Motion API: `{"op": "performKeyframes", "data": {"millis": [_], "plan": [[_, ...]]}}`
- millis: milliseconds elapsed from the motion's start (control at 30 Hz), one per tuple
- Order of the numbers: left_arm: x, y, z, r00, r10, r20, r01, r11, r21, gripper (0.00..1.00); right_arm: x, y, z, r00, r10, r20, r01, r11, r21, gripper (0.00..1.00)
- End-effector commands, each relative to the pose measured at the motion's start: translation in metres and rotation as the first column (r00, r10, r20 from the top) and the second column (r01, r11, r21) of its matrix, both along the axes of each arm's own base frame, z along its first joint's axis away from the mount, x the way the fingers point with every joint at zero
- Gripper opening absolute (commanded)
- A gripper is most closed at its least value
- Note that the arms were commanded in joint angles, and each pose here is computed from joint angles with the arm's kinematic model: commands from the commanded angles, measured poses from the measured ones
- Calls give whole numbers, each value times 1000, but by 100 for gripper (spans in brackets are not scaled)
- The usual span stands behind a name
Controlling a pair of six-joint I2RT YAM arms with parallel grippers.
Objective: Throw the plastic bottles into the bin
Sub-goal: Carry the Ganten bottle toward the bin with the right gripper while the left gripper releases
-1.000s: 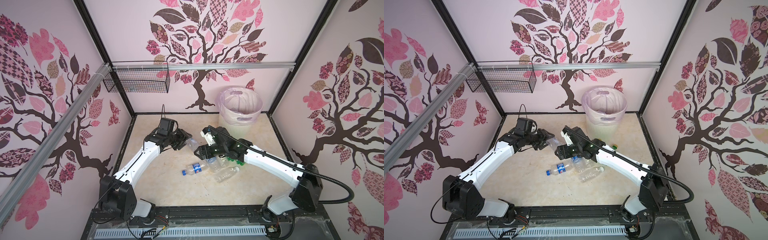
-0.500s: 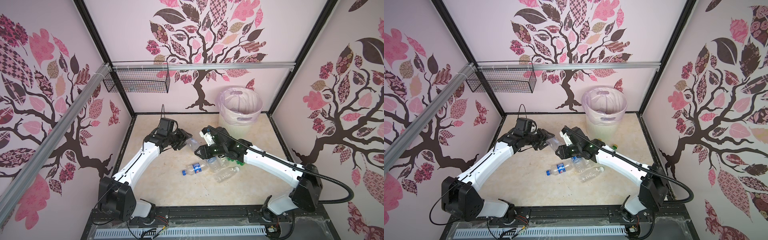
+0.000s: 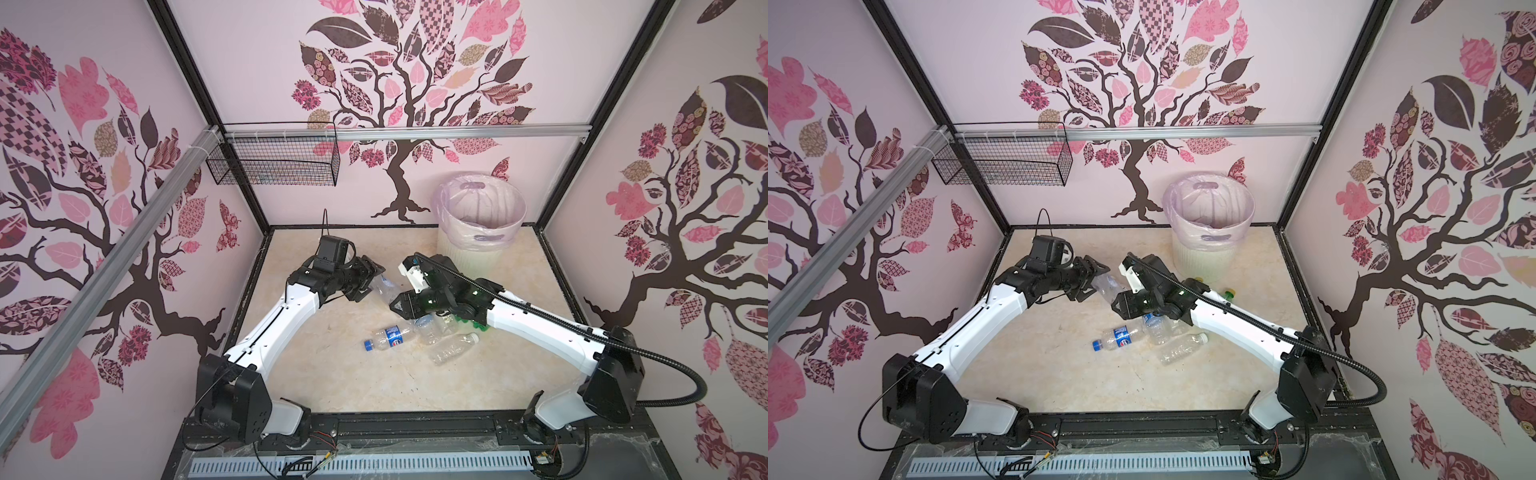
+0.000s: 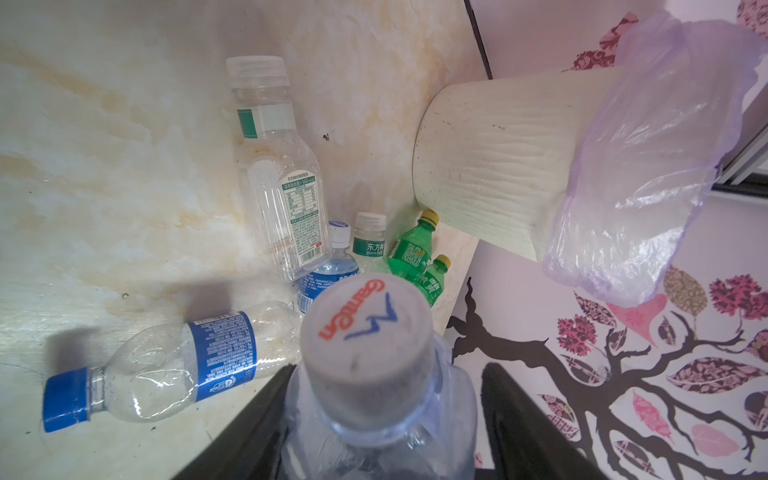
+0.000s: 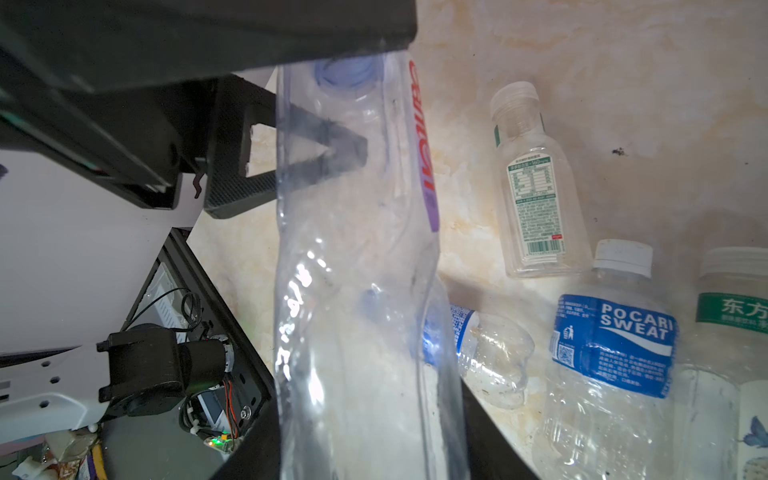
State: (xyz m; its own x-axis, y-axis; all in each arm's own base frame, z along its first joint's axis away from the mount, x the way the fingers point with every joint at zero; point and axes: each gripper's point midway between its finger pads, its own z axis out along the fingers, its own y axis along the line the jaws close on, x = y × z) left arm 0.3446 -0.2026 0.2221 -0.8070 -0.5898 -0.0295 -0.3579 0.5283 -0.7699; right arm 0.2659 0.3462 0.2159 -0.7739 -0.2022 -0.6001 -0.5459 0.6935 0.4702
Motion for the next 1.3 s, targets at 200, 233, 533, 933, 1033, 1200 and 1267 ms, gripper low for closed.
{"op": "performKeyframes", "data": {"millis": [200,233,533,933,1033,1200,1267], "plan": [[-4,12,23,999,25,47,-25,1000,7,88,12,-2,5,999,-23,29,25,997,-68,44],[-5,14,26,998,26,53,-26,1000,5,90,14,-3,6,999,-29,34,32,997,-74,44],[-3,9,79,985,-31,169,36,999,-25,97,37,-20,37,989,-106,100,115,990,-83,44],[0,-22,161,915,-129,382,163,985,-55,97,100,-84,101,915,-258,311,308,944,-123,43],[-2,-31,177,887,-151,437,192,980,-50,97,113,-98,119,884,-302,357,360,926,-109,44],[-6,-44,194,855,-179,486,232,972,-50,97,132,-120,145,825,-382,416,445,893,-63,44],[-7,-50,198,846,-190,499,245,968,-47,97,138,-130,154,801,-416,430,479,877,-44,44]]}}
